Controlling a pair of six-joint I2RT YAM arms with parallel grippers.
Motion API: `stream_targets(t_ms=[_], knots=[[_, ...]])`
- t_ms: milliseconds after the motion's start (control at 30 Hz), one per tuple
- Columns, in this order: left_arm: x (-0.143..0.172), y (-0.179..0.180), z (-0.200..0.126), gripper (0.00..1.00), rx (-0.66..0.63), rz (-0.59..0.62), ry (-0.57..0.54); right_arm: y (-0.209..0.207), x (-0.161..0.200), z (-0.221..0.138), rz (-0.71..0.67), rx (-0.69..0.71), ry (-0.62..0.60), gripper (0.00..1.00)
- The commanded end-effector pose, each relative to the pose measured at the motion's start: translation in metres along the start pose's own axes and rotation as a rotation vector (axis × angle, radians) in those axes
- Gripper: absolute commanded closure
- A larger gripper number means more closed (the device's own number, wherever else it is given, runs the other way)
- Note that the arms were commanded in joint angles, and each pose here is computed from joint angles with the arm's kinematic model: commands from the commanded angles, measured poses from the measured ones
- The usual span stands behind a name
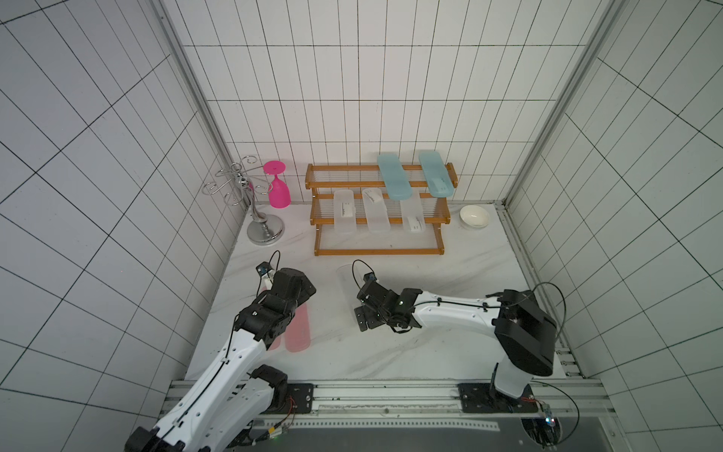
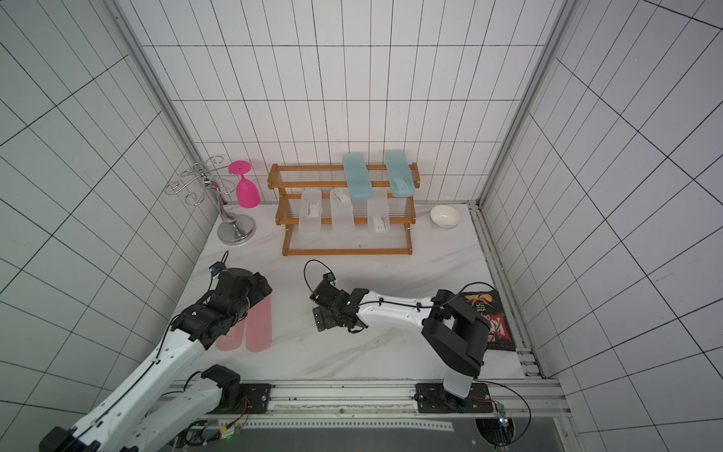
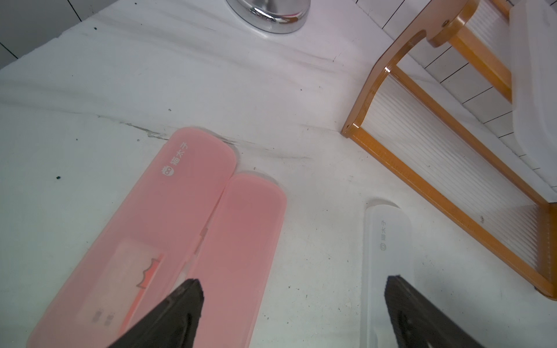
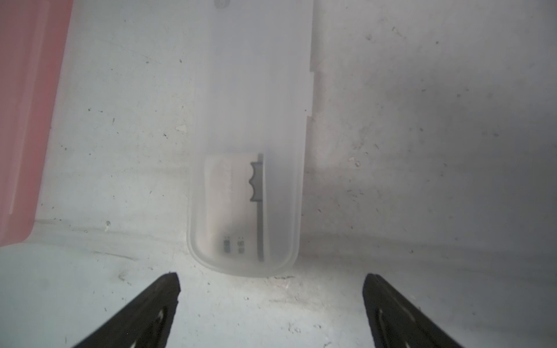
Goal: Place the pencil cases on the shelf according to color
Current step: Pick up the pencil case from the center of the board.
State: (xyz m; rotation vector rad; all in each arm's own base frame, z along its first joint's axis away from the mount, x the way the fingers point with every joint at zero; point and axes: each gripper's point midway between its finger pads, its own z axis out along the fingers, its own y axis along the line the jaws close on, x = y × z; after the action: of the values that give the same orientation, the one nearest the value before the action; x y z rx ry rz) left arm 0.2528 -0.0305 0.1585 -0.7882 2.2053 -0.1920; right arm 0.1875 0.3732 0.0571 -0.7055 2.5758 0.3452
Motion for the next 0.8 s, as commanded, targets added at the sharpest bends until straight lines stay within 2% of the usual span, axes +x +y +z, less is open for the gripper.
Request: stream_targets(t_ms=[0, 300, 533, 767], knots=[[0.0, 0.009, 0.0, 0.02, -0.029, 0.017, -0.007, 0.016, -0.011, 0.004, -0.038, -0.02, 0.005, 0.01], [0.004, 0.01, 0.0, 0.02, -0.011, 0.003, 0.006, 0.017, -0.002, 0.029, -0.052, 0.04, 0.059, 0.0], [0.004, 0.01, -0.001, 0.02, -0.012, -0.003, 0.009, 0.013, 0.006, 0.036, -0.045, 0.076, 0.065, 0.04], [0.003, 0.01, -0.005, 0.02, 0.003, -0.013, 0.0, 0.009, 0.005, 0.025, -0.038, 0.093, 0.0, 0.2]])
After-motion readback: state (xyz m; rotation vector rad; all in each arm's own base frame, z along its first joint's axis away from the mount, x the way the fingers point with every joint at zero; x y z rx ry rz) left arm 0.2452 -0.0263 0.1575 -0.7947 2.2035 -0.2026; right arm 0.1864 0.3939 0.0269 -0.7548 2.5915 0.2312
